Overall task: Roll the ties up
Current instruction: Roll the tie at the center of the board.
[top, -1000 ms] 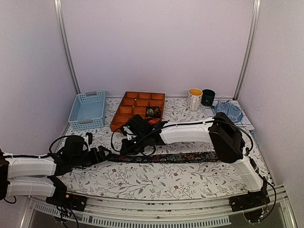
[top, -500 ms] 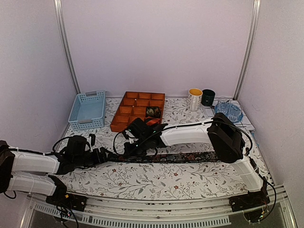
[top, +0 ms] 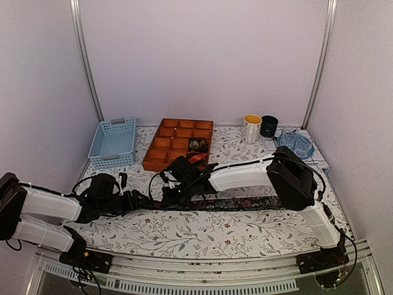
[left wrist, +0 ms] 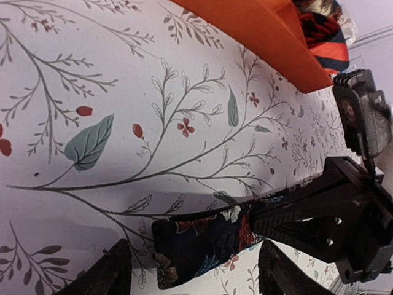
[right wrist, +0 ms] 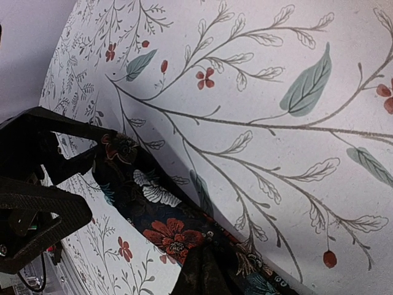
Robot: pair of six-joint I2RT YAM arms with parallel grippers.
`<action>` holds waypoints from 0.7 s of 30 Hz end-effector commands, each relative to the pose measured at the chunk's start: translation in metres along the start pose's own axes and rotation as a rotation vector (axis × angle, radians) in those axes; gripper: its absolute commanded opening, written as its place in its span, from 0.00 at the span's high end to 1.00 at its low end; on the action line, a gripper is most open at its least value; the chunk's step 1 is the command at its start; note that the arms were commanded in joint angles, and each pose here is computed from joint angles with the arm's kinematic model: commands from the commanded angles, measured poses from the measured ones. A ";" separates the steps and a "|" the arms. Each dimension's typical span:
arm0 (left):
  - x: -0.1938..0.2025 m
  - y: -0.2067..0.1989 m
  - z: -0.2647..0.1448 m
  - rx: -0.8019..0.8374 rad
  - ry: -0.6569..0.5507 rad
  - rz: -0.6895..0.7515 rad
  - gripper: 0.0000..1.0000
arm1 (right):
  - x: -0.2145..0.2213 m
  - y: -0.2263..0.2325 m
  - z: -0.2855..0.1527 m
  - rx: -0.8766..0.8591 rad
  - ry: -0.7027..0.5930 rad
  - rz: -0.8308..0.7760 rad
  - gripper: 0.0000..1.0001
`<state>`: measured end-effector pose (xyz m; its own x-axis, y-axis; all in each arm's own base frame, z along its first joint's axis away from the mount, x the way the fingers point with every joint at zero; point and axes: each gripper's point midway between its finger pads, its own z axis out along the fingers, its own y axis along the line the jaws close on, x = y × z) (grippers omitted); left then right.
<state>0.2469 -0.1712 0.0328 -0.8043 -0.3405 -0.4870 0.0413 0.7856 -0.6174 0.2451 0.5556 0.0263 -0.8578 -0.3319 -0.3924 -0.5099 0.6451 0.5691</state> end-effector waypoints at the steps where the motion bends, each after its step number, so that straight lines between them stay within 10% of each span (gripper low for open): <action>1: -0.007 -0.009 0.003 0.036 -0.003 -0.011 0.33 | 0.045 -0.048 0.027 0.103 0.101 0.043 1.00; 12: -0.005 -0.003 0.006 0.032 -0.002 -0.059 0.55 | 0.049 -0.052 0.027 0.105 0.102 0.049 1.00; 21: -0.010 0.003 0.006 0.036 -0.019 -0.108 0.38 | 0.054 -0.055 0.027 0.102 0.103 0.055 1.00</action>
<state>0.2565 -0.1718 0.0342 -0.7991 -0.4085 -0.4411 -0.0044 0.7377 -0.6751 0.2470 0.5622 0.0248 -0.8494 -0.3012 -0.4334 -0.5215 0.6049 0.6018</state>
